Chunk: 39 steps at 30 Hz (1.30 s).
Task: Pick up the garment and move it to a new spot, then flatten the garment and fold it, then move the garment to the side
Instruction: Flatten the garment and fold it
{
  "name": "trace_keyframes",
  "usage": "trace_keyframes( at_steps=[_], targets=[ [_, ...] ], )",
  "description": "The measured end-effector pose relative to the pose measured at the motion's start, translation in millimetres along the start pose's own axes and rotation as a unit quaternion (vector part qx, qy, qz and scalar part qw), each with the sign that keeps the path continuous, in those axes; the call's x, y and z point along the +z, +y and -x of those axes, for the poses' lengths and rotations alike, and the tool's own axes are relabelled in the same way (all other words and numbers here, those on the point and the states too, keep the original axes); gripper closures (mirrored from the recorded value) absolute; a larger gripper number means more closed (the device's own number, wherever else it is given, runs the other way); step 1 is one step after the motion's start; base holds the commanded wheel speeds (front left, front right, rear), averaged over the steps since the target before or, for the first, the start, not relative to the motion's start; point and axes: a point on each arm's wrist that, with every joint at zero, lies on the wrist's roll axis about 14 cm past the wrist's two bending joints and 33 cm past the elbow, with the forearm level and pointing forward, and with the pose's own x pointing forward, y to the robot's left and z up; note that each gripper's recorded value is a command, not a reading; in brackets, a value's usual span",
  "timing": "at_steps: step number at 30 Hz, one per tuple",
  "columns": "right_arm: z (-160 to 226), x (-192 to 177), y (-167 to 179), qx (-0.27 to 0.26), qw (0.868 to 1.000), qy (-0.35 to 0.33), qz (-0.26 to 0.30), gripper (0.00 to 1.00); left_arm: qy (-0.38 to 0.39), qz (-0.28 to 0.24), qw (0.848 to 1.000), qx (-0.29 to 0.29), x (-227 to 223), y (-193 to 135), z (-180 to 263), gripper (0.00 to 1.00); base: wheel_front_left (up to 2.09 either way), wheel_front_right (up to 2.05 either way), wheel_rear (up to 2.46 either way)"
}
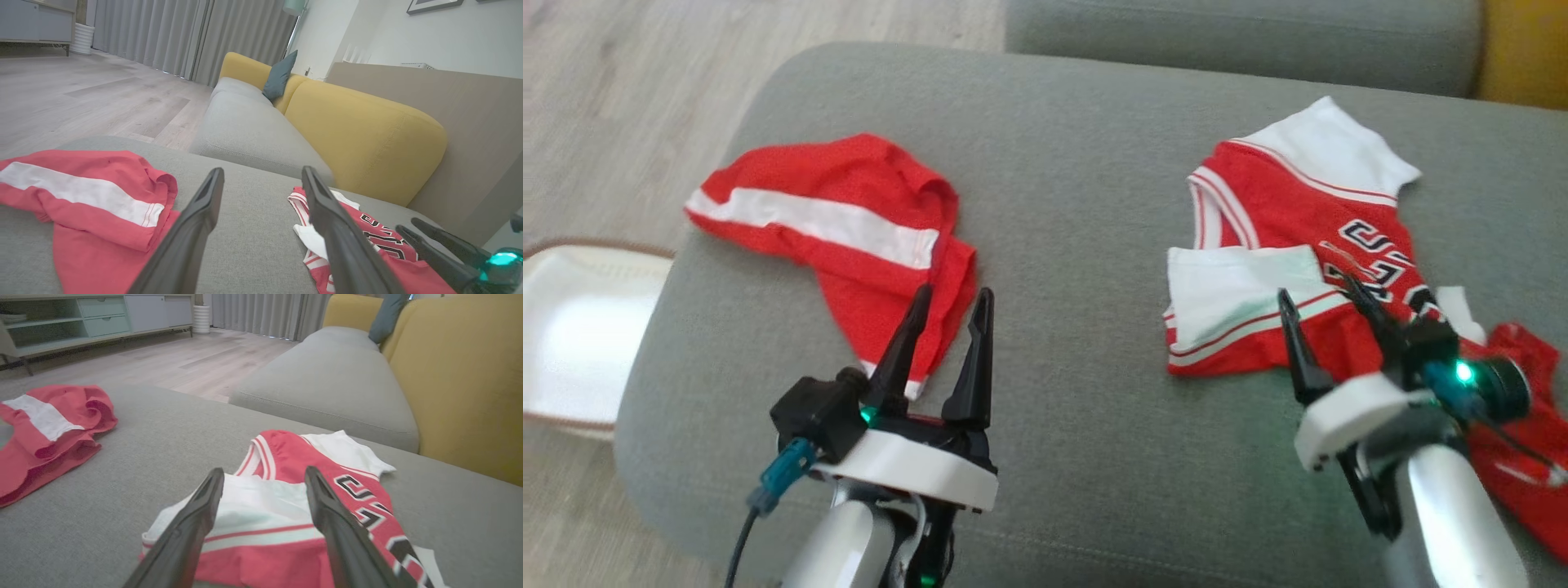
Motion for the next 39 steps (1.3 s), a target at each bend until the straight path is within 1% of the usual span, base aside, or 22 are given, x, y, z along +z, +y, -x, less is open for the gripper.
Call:
trace_keyframes(
  at_steps=[2, 4, 8, 10, 13, 18, 19, 23, 25, 29, 30, 31, 39],
  targets=[
    [-13.6, 4.1, 11.4, 0.021, 1.000, -0.001, 0.002, 0.00, 0.000, 0.000, 1.000, 0.006, 0.7, 4.1, 0.4, 0.00, 0.00, 0.00, 0.00],
    [-27.2, 1.5, 21.8, 0.041, 0.999, 0.013, 0.002, 0.00, 0.000, 0.003, 1.000, 0.012, 0.7, 7.1, 0.8, 0.00, 0.00, 0.00, 0.00],
    [-51.4, -16.8, 32.9, 0.074, 0.994, 0.069, 0.042, 0.00, 0.001, 0.004, 1.000, 0.031, 1.2, 17.9, 3.4, 0.00, 0.00, 0.00, 0.00],
    [-62.4, -27.7, 39.7, 0.086, 0.990, 0.102, 0.044, 0.00, 0.000, 0.003, 0.999, 0.040, 3.0, 23.6, 4.6, 0.00, 0.00, 0.00, 0.00],
    [-76.6, -38.6, 49.5, 0.105, 0.985, 0.130, 0.053, 0.00, 0.002, 0.003, 0.999, 0.052, 2.2, 29.3, 8.2, 0.00, 0.00, 0.00, 0.00],
    [-94.9, -53.8, 54.0, 0.121, 0.976, 0.167, 0.063, 0.00, 0.000, -0.002, 0.997, 0.076, 5.6, 42.9, 12.3, 0.00, 0.00, 0.00, 0.00],
    [-94.9, -53.8, 54.0, 0.121, 0.976, 0.167, 0.063, 0.00, 0.000, -0.002, 0.997, 0.076, 5.6, 42.9, 12.3, 0.00, 0.00, 0.00, 0.00],
    [-101.3, -70.4, 55.8, 0.128, 0.968, 0.205, 0.075, 0.00, 0.001, -0.002, 0.996, 0.090, 5.3, 49.7, 15.4, 0.00, 0.00, 0.00, 0.00],
    [-103.2, -79.0, 59.0, 0.132, 0.964, 0.220, 0.065, 0.00, 0.003, -0.003, 0.996, 0.094, 4.9, 52.1, 16.3, 0.00, 0.00, 0.00, 0.00],
    [-110.2, -78.7, 60.4, 0.134, 0.964, 0.221, 0.059, 0.00, 0.006, -0.003, 0.995, 0.097, 3.0, 53.9, 16.2, 0.00, 0.00, 0.00, 0.00],
    [-111.5, -79.0, 60.3, 0.133, 0.964, 0.223, 0.056, 0.57, 0.007, -0.003, 0.995, 0.098, 2.4, 54.2, 16.0, 0.00, 0.00, 0.00, 0.00],
    [-112.5, -78.9, 60.3, 0.133, 0.964, 0.222, 0.053, 1.00, 0.007, -0.003, 0.995, 0.098, 2.0, 54.4, 15.5, 0.00, 0.00, 0.00, 0.00],
    [-112.9, -80.3, 56.3, 0.127, 0.966, 0.220, 0.039, 1.00, 0.005, -0.003, 0.996, 0.088, 3.2, 50.8, 8.7, 0.00, 0.00, 0.00, 0.00]
  ],
)
